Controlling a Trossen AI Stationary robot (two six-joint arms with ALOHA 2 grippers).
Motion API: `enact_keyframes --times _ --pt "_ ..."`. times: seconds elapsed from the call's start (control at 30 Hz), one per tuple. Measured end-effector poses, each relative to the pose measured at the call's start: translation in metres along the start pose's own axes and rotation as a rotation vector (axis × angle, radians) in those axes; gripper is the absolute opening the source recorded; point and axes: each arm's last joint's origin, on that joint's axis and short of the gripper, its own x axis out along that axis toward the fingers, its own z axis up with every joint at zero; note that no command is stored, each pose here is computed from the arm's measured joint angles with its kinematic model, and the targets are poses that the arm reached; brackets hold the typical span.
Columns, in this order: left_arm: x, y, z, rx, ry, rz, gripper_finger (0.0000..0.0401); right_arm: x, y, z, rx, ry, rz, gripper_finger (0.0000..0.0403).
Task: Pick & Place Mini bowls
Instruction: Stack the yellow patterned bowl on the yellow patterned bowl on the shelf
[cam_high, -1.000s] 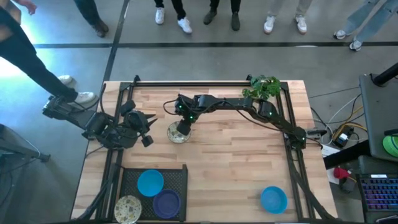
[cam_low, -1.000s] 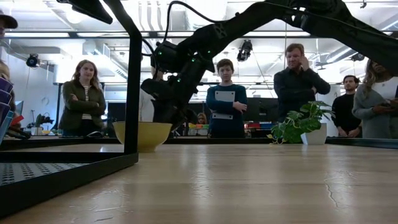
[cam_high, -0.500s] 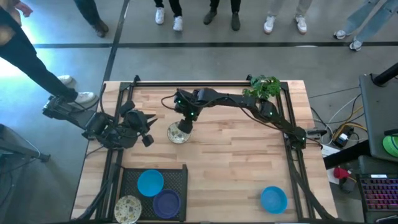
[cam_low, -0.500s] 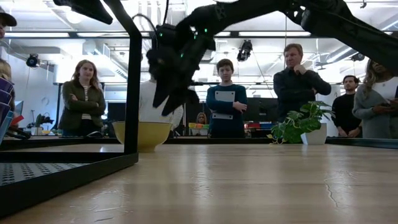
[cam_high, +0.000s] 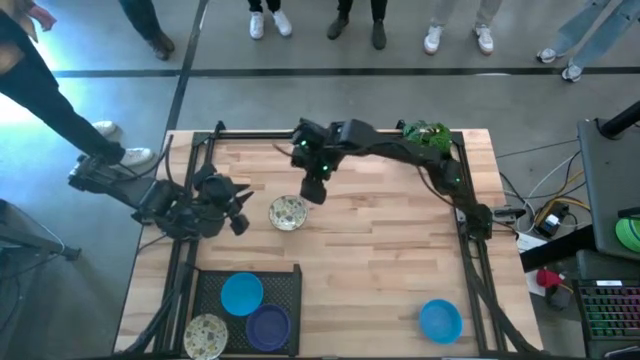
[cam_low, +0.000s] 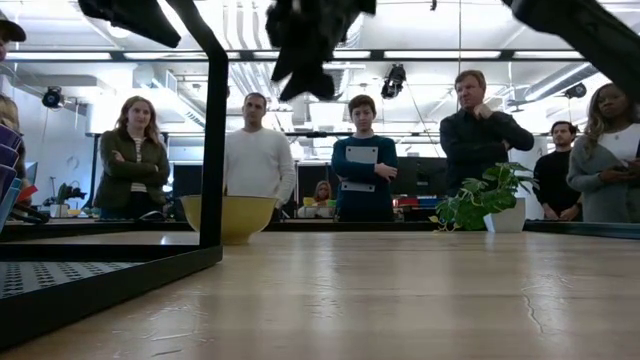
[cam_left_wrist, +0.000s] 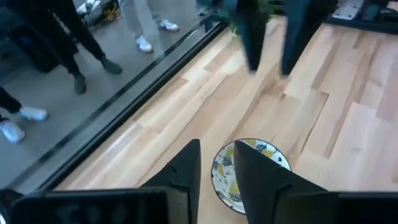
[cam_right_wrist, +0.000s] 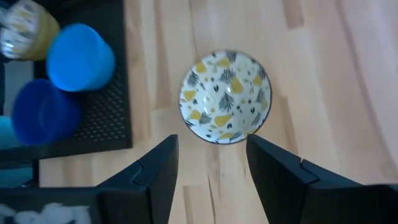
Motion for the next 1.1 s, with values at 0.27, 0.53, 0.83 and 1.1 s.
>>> enact_keyframes --times 0.27,0.53,0.83,1.1 --pt "0.019 -0.003 0.0 -0.22 0.091 0.047 0.0121 -0.074 0.028 -0.004 -0.119 -0.154 0.003 0.0184" --pt "0.057 -0.005 -0.007 -0.46 0.304 0.103 0.0122 -0.125 0.048 -0.015 -0.205 -0.261 -0.009 0.0184" --pt "0.089 -0.005 -0.011 -0.609 0.38 0.237 0.0122 -0.146 0.057 -0.022 -0.238 -0.305 -0.005 0.0183" --pt "0.122 -0.014 -0.023 -0.581 0.488 0.326 0.0122 -0.146 0.057 -0.022 -0.244 -0.303 -0.006 0.0183"
